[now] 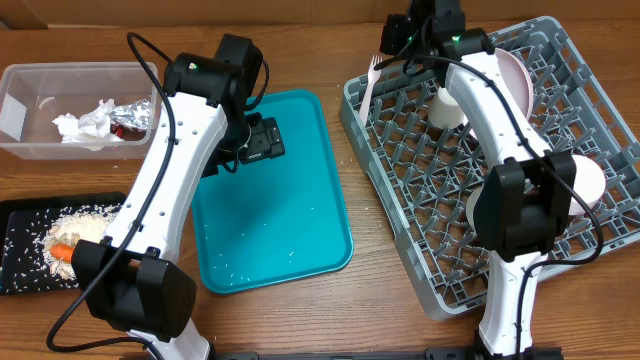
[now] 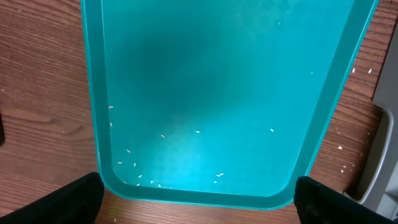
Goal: Sort waste into correct bins and load items into the dishwasher rack
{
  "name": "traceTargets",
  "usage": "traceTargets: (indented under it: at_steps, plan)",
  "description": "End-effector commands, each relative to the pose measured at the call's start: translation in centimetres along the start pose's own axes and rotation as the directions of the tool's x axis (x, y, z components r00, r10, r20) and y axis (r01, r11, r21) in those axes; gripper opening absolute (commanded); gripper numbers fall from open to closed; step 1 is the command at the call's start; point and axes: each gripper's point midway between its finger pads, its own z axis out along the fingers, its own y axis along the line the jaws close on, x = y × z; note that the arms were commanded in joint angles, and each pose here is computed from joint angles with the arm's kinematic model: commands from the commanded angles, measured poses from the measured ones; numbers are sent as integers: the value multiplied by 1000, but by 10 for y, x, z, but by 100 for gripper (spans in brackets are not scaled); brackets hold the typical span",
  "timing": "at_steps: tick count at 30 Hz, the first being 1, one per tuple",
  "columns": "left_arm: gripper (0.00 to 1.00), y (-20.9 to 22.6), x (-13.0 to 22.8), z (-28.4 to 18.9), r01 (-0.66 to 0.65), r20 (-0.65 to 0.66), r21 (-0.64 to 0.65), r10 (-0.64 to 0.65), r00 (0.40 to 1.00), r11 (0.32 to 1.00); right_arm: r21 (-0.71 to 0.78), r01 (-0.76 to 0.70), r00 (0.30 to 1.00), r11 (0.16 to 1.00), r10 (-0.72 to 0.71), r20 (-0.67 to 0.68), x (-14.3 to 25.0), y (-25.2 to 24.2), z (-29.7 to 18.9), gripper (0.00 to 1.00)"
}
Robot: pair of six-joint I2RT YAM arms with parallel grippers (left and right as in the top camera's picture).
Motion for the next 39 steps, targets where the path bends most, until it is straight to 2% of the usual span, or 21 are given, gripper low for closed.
traceTargets:
  at_steps: [1, 5, 9, 14, 19, 23, 25, 29, 32, 39]
  plan:
    - [100, 3, 0, -3, 16, 13, -7, -16, 1000, 1000, -47, 38, 999, 998, -38, -11, 4, 14, 5, 4]
    - [100, 3, 0, -3, 16, 13, -7, -16, 1000, 1000, -39, 74, 996, 997, -76, -39, 13, 18, 6, 5]
    - [100, 3, 0, -3, 16, 13, -7, -16, 1000, 1000, 66, 77, 995, 995, -72, -74, 23, -2, 6, 5]
    - [100, 3, 0, -3, 16, 13, -7, -16, 1000, 1000, 93, 157, 975, 983, -139, -175, 44, -16, 2, 5]
    - [100, 3, 0, -3, 16, 13, -7, -16, 1000, 1000, 137, 141, 962, 980, -103, -251, 54, -30, -14, 4]
    - [100, 3, 0, -3, 16, 13, -7, -16, 1000, 1000, 198, 151, 971, 969, -108, -211, 25, -26, -51, 4]
    - [100, 3, 0, -3, 16, 13, -7, -16, 1000, 1000, 246, 155, 981, 957, -120, -149, -3, -20, -86, 4]
    - [100, 3, 0, -3, 16, 13, -7, -16, 1000, 1000, 241, 149, 987, 959, -130, -90, -31, -1, -138, 8]
    - [100, 3, 0, -3, 16, 13, -7, -16, 1000, 1000, 241, 142, 989, 960, -126, -82, -37, 6, -166, 19]
    - [100, 3, 0, -3, 16, 13, -7, -16, 1000, 1000, 252, 85, 993, 964, -62, -98, -29, 14, -217, 76]
